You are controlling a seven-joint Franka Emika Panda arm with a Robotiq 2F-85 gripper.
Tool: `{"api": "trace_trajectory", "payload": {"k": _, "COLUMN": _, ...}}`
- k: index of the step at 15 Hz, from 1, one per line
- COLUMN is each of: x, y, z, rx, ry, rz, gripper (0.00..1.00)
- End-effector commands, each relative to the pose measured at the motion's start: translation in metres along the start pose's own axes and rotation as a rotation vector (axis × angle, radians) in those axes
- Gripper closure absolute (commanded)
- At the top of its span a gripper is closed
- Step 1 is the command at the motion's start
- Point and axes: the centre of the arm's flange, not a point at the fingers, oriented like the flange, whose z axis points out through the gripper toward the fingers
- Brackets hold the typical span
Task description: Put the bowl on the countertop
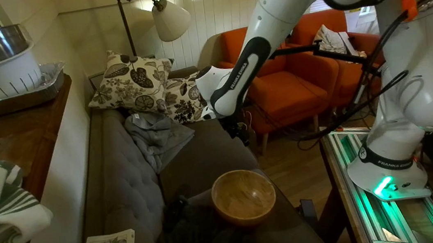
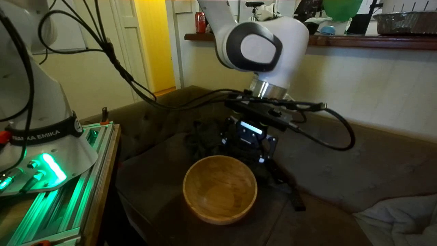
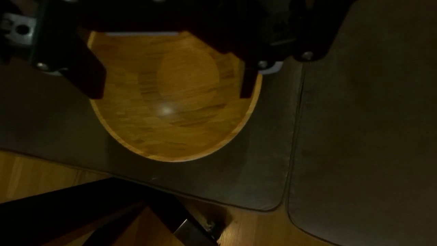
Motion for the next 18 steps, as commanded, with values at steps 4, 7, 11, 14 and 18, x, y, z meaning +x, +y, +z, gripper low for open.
{"api": "trace_trajectory", "payload": {"k": 4, "x": 0.071, "y": 0.086, "z": 0.086, "rx": 0.035, "ry": -0.194, "rz": 0.265, "gripper": 0.0}}
{"api": "trace_trajectory", "payload": {"k": 7, "x": 0.053, "y": 0.057, "z": 0.097, "rx": 0.075, "ry": -0.213, "rz": 0.256, "gripper": 0.0}}
{"api": "trace_trajectory", "payload": {"k": 11, "x": 0.062, "y": 0.064, "z": 0.108, "rx": 0.097, "ry": -0.247, "rz": 0.272, "gripper": 0.0}}
{"api": "trace_trajectory", "payload": {"k": 14, "x": 0.078, "y": 0.058, "z": 0.121, "rx": 0.067, "ry": -0.118, "rz": 0.332, "gripper": 0.0}}
{"api": "trace_trajectory", "payload": {"k": 18, "x": 0.097, "y": 0.048, "z": 0.135, "rx": 0.036, "ry": 0.061, "rz": 0.464, "gripper": 0.0}}
